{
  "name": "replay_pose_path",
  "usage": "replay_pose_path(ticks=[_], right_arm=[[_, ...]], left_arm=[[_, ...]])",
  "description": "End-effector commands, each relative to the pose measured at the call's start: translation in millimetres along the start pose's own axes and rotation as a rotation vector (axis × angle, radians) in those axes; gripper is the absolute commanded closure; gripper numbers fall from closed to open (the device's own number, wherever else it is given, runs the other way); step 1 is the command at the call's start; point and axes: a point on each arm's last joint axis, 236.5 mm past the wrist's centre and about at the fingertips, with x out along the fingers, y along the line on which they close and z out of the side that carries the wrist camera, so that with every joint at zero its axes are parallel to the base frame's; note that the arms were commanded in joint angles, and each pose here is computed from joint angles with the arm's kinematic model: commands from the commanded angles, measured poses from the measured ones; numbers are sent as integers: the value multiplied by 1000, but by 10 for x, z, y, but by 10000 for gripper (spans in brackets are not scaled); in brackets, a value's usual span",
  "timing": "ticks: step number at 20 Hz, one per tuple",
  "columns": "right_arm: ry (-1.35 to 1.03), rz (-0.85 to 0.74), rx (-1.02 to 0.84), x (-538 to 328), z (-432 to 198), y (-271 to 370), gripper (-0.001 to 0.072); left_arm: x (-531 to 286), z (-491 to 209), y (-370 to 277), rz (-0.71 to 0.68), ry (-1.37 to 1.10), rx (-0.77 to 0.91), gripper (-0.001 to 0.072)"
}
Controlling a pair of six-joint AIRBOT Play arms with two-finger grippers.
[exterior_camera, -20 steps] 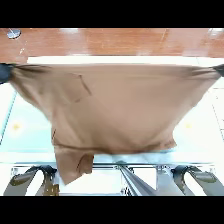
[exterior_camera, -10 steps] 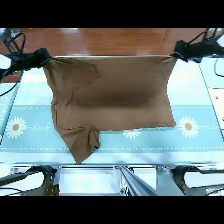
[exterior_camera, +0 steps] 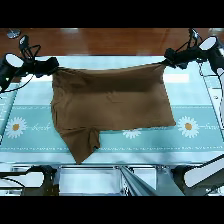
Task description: Fold the shirts.
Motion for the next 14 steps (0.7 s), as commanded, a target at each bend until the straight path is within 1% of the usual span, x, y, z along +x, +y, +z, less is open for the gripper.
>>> replay_pose_path(ticks=[1,3,5,10,11,12,13,14], right_arm=[[141,11,-52,-132,-283,-118,673],[267,-17,-94,-180,-564,-273,672],[330,-73,-99,-114,-768,-455,673],[366,-98,-55,214,-1110,-596,669],[362,-107,-27,218,-1106,-614,458],[369,-102,-32,181,-1112,-604,78],[386,-98,-54,94,-1120,-596,82],[390,-97,-60,-38,-1097,-593,82]], left_arm=[[-165,-249,60,-7,137,17,688],[-244,-495,168,-7,251,38,688],[-223,-810,316,19,348,33,688],[-85,-1441,582,57,471,-33,686],[-103,-1460,576,55,482,-33,615],[-148,-1490,545,48,507,-33,201],[-220,-1503,526,47,540,-26,0],[-311,-1501,522,49,571,-14,3]])
